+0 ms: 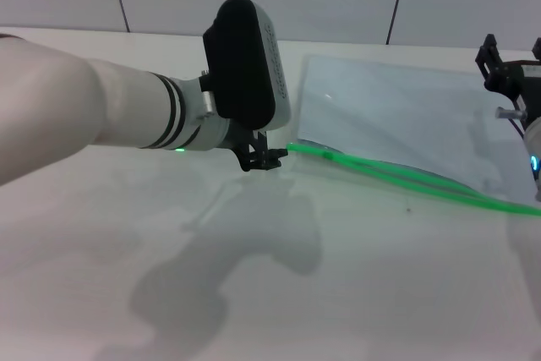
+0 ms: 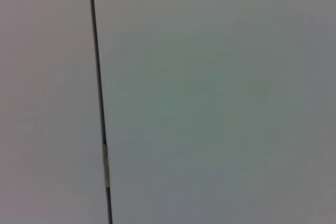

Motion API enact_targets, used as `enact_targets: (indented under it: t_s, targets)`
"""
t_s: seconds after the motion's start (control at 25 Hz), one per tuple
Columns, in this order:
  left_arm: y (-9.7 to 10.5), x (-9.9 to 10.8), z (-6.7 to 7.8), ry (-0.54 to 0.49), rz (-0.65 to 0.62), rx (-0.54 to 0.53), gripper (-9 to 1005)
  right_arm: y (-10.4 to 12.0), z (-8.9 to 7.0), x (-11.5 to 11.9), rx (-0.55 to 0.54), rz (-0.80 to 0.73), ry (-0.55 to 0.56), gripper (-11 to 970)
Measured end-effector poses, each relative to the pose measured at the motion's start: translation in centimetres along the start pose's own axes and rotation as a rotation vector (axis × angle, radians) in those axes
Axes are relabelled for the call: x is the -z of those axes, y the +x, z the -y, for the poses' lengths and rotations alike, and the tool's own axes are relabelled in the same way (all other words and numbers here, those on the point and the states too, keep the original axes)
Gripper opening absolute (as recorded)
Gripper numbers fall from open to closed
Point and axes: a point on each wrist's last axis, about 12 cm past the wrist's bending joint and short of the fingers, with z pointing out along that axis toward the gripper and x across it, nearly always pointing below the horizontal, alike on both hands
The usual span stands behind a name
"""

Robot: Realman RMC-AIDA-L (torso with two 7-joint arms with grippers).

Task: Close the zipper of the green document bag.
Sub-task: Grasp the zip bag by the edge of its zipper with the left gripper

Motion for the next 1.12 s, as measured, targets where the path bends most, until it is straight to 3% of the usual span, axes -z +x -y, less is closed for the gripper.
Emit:
enact_targets:
  t_s: [0.32,0.56,1.12]
  targets:
    - [0.4,-1.5,0.9,-0.009,-0.01,-0.064,639,-0.1,-0.3,-0.2,0.001,-0.002,-0.011,736]
    - [0.4,-2.4,1.2,-0.074,0.025,-0.135,637,-0.2,-0.5,-0.2,0.003,0.0,-0.017,736]
    - [-0.4,-3.5,2.1,-0.089,0.057,-0.186,633,-0.2,-0.6,-0.2,0.004,0.002,-0.019,736]
